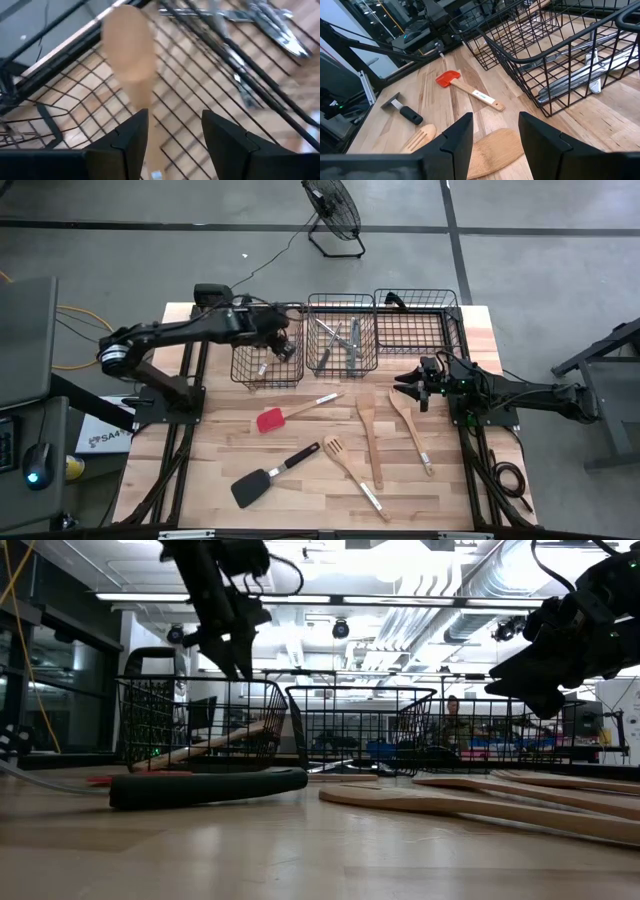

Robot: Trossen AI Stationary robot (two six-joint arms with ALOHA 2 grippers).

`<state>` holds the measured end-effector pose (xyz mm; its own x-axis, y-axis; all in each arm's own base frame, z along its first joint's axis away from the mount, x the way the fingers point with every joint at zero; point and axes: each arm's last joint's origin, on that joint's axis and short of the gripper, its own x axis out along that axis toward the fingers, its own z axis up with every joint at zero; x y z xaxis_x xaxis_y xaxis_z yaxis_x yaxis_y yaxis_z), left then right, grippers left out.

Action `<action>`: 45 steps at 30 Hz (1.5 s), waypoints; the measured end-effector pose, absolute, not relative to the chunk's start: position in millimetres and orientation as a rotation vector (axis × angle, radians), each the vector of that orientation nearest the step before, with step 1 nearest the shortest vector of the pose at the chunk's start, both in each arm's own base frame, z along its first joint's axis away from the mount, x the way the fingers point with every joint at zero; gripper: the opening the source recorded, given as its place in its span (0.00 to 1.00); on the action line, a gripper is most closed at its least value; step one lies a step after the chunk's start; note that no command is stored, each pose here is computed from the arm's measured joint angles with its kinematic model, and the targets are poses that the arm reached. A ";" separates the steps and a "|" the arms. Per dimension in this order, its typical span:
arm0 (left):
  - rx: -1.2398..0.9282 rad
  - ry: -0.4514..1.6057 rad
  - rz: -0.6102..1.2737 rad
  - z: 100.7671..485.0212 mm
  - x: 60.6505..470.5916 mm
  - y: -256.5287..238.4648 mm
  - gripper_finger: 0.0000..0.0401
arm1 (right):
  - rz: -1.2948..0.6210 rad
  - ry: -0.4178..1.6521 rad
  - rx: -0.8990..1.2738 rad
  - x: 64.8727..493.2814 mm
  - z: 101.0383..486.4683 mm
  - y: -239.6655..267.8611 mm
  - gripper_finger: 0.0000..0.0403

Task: Pick & Place Kitchen Items
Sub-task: Put the red spatula into the right wire basket

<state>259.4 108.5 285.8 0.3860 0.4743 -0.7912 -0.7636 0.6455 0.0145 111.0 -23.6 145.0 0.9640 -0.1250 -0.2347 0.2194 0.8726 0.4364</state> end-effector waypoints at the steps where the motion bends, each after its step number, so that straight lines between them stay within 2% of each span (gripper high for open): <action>1: -0.364 0.853 0.787 288.7 259.8 102.7 0.45 | -0.181 0.203 0.478 111.0 145.0 -23.6 0.37; 6: -0.248 0.825 0.648 298.6 266.0 76.0 0.45 | -0.181 0.203 0.478 111.0 145.0 -23.6 0.37; 15: -0.208 0.908 0.484 295.6 267.6 40.2 0.45 | -0.181 0.203 0.478 111.0 145.0 -23.6 0.37; 24: -0.204 0.919 0.414 292.8 270.3 -1.6 0.45 | -0.181 0.203 0.478 111.0 144.9 -23.6 0.37; 33: -0.205 0.975 0.404 256.2 269.5 -32.6 0.45 | -0.181 0.203 0.478 111.0 144.9 -23.6 0.37; 45: -0.104 1.035 0.242 221.1 289.6 -60.2 0.45 | -0.180 0.199 0.477 111.4 145.3 -23.7 0.37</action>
